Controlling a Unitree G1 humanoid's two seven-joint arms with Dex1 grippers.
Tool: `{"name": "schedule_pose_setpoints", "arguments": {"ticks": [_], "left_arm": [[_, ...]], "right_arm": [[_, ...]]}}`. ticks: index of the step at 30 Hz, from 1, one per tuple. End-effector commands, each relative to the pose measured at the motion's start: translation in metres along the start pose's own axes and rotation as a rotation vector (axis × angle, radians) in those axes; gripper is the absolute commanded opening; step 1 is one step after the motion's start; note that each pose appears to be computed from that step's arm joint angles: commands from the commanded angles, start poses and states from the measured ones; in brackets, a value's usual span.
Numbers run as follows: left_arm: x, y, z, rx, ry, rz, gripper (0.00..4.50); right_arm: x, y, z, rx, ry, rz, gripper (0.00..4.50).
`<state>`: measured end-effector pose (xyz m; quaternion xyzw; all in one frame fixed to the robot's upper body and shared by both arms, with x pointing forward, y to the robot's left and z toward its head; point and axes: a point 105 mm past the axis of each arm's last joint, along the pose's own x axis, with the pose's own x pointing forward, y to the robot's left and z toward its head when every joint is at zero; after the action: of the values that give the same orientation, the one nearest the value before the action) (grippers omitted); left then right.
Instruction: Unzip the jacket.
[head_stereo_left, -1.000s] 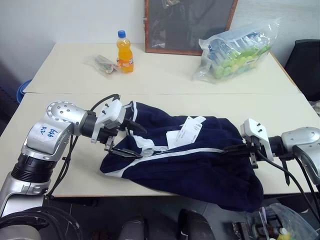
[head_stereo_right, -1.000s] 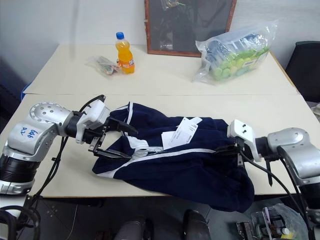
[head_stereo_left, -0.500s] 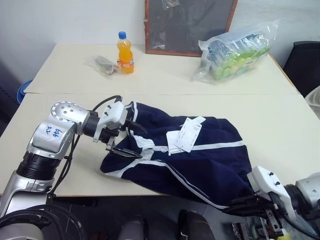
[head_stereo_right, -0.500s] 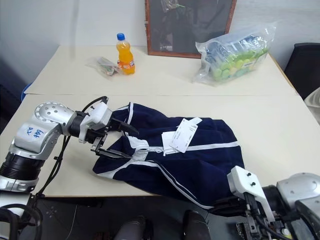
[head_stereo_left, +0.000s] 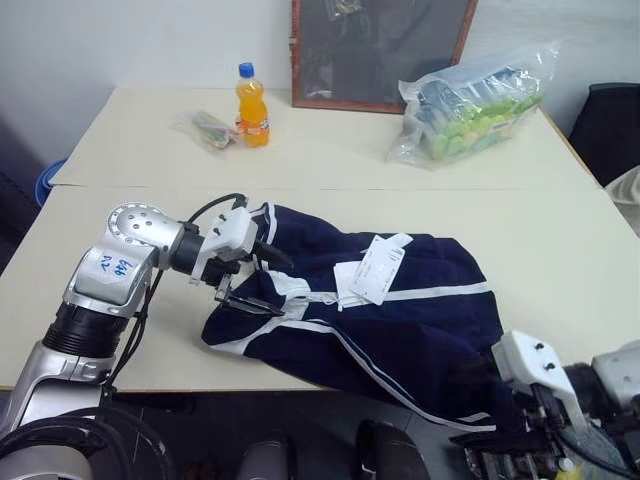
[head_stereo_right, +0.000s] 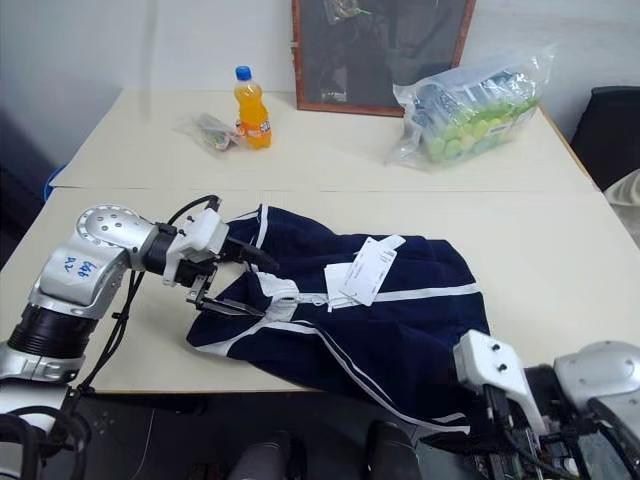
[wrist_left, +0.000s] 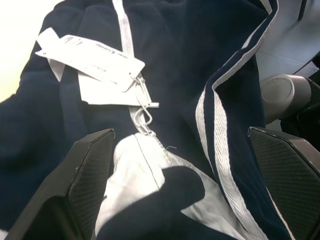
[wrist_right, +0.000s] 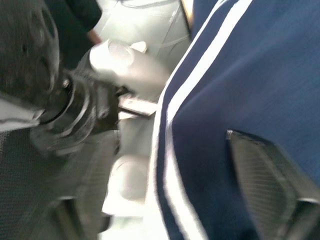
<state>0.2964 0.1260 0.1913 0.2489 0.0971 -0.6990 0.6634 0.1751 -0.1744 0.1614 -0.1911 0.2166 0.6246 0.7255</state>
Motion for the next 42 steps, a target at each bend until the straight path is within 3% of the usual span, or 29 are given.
{"name": "schedule_pose_setpoints", "arguments": {"ticks": [1,4,5,9,13,20,27,33,38,42], "left_arm": [[-0.001,0.005,0.010,0.053,0.001,0.007,4.50],[0.001,0.008,0.011,0.062,-0.002,0.007,4.50],[0.003,0.010,0.011,0.064,-0.003,0.007,4.50],[0.012,0.013,0.007,0.082,0.012,-0.006,4.50],[0.018,0.014,0.006,0.086,0.011,-0.015,4.50],[0.021,0.012,0.003,0.086,0.018,-0.034,4.50],[0.021,0.012,0.002,0.084,0.021,-0.038,4.50],[0.025,0.012,0.003,0.087,0.013,-0.040,4.50],[0.026,0.013,0.003,0.090,0.009,-0.037,4.50],[0.025,0.013,0.004,0.089,0.009,-0.030,4.50]], "right_arm": [[-0.025,-0.001,0.042,-0.034,-0.133,0.051,3.85],[-0.037,-0.010,0.068,-0.080,-0.221,0.039,3.85],[-0.037,-0.025,0.073,-0.132,-0.220,-0.040,3.85],[-0.019,-0.095,0.063,-0.383,-0.052,-0.401,3.85],[0.009,-0.121,0.054,-0.599,0.037,-0.523,3.85],[0.050,-0.122,0.033,-0.974,0.127,-0.514,3.85],[0.070,-0.121,0.026,-1.173,0.140,-0.474,3.85],[0.093,-0.120,0.026,-1.201,0.103,-0.439,3.85],[0.105,-0.125,0.041,-1.227,0.063,-0.455,3.85],[0.100,-0.131,0.067,-1.146,-0.071,-0.560,3.85]]}}
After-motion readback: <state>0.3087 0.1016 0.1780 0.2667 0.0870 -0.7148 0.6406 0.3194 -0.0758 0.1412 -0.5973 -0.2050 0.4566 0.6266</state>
